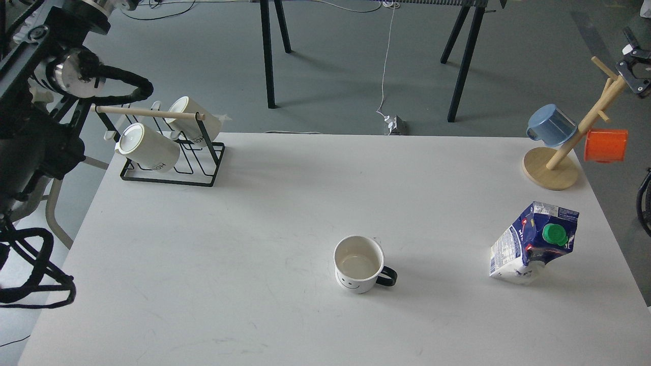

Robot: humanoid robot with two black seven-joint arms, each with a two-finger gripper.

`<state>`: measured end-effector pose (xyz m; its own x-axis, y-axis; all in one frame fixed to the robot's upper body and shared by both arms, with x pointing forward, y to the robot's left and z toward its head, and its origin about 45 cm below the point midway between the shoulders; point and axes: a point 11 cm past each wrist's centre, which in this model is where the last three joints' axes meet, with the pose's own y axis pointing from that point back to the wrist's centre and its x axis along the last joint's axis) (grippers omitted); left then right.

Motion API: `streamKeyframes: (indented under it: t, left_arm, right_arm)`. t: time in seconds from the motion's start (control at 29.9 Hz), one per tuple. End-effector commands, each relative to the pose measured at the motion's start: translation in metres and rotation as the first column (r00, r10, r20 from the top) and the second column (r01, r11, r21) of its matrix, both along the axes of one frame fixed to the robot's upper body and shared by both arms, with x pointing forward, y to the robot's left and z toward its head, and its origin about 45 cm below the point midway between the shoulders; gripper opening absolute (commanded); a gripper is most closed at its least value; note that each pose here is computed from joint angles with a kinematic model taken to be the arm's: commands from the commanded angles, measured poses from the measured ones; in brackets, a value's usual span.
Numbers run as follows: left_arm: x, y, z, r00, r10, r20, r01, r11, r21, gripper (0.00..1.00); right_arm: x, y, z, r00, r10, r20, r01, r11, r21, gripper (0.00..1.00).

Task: Place cup and milk with both arms
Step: 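Release the mug and retract the left arm toward the rack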

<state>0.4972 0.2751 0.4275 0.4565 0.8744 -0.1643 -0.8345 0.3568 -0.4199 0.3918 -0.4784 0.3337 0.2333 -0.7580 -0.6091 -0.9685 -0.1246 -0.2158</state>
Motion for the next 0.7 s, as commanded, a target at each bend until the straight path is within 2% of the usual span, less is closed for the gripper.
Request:
streamKeyframes:
  t: [0.0,0.2,0.47,0.67]
  left_arm:
    - [0.004,0.018,-0.006,0.999,0.011,-0.053,-0.019,0.989,-0.149,1.00]
    - [0.005,0.016,-0.013,0.997,0.013,-0.075,-0.027,0.984,-0.178,1.00]
    - [0.005,0.003,-0.014,0.997,-0.009,-0.071,-0.005,0.979,-0.205,1.00]
    - [0.005,0.003,-0.020,0.997,-0.011,-0.081,-0.006,0.978,-0.207,1.00]
  right_arm:
    - [-0.016,-0.007,0.000,1.000,0.003,-0.024,-0.003,1.000,0.001,0.99]
    - [-0.045,-0.017,-0.013,0.998,-0.014,-0.063,0.016,0.999,0.030,0.99]
    - [-0.099,-0.017,-0.048,0.989,-0.016,-0.150,0.029,0.996,0.083,0.99]
    - [-0.123,-0.031,-0.055,0.982,-0.060,-0.177,0.076,0.993,0.087,0.99]
